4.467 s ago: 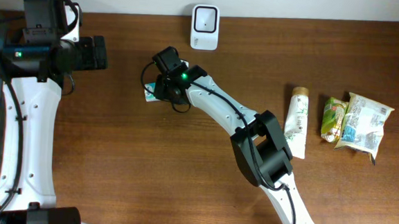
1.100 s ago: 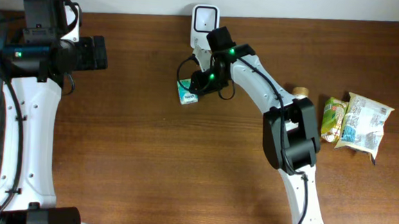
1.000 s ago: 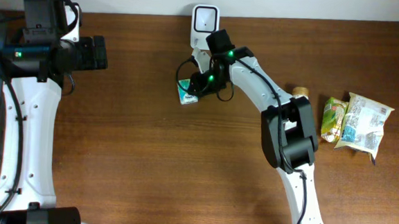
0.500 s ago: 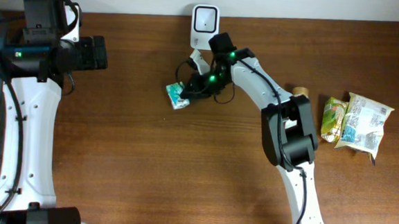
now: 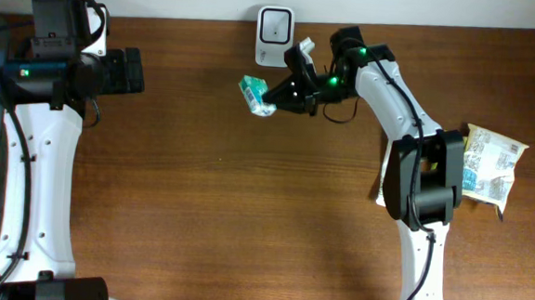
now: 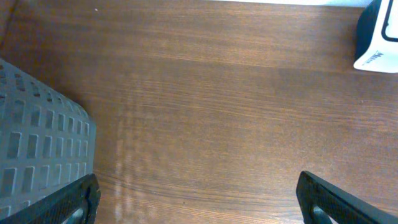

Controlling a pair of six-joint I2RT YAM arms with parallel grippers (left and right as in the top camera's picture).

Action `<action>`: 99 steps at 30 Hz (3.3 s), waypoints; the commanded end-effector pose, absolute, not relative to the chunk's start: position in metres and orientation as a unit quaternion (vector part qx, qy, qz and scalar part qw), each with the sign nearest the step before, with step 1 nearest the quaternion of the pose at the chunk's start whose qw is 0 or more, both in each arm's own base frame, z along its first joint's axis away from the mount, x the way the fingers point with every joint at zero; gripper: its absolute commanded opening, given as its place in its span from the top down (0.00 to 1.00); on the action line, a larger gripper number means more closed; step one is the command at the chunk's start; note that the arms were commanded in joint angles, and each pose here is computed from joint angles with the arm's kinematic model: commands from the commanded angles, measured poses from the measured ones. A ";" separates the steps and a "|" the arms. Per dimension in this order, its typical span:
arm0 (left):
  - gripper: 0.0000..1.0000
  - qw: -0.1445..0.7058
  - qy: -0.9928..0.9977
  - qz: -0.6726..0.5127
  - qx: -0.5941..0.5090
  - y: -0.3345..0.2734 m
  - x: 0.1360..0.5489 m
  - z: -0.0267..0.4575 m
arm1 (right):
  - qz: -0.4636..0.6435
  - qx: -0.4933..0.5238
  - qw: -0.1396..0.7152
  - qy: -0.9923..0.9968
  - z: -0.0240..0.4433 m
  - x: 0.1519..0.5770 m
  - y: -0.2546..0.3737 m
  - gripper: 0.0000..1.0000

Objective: Scan the item barcode
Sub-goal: 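Hold the Kleenex pack up to the scanner, then move the Kleenex pack right and lower it beside the white tube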

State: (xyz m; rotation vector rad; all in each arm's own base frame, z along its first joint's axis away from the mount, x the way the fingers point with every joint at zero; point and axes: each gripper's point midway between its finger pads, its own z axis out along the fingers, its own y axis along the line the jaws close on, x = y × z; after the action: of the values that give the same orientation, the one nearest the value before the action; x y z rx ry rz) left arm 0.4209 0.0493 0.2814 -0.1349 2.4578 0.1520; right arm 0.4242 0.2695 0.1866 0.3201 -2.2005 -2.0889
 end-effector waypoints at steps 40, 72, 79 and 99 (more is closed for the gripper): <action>0.01 0.341 0.936 0.060 -0.059 0.051 0.418 0.289 | 0.199 0.249 -0.465 -0.826 0.249 0.597 0.218 0.96; 0.01 0.341 0.936 0.060 -0.058 0.051 0.418 0.289 | 0.304 0.402 -0.430 -0.749 0.134 0.651 0.243 0.96; 0.01 0.341 0.936 0.060 -0.059 0.051 0.418 0.289 | 0.257 0.386 -0.463 -0.755 0.204 0.623 0.263 0.96; 0.01 0.341 0.936 0.060 -0.058 0.051 0.418 0.289 | 0.101 0.107 -0.117 -0.982 0.227 0.381 0.153 0.96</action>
State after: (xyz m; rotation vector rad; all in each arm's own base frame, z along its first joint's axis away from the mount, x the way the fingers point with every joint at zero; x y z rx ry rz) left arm 0.4210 0.0492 0.2815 -0.1347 2.4570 0.1515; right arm 0.3920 0.1623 0.2392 0.7309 -3.3409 0.4256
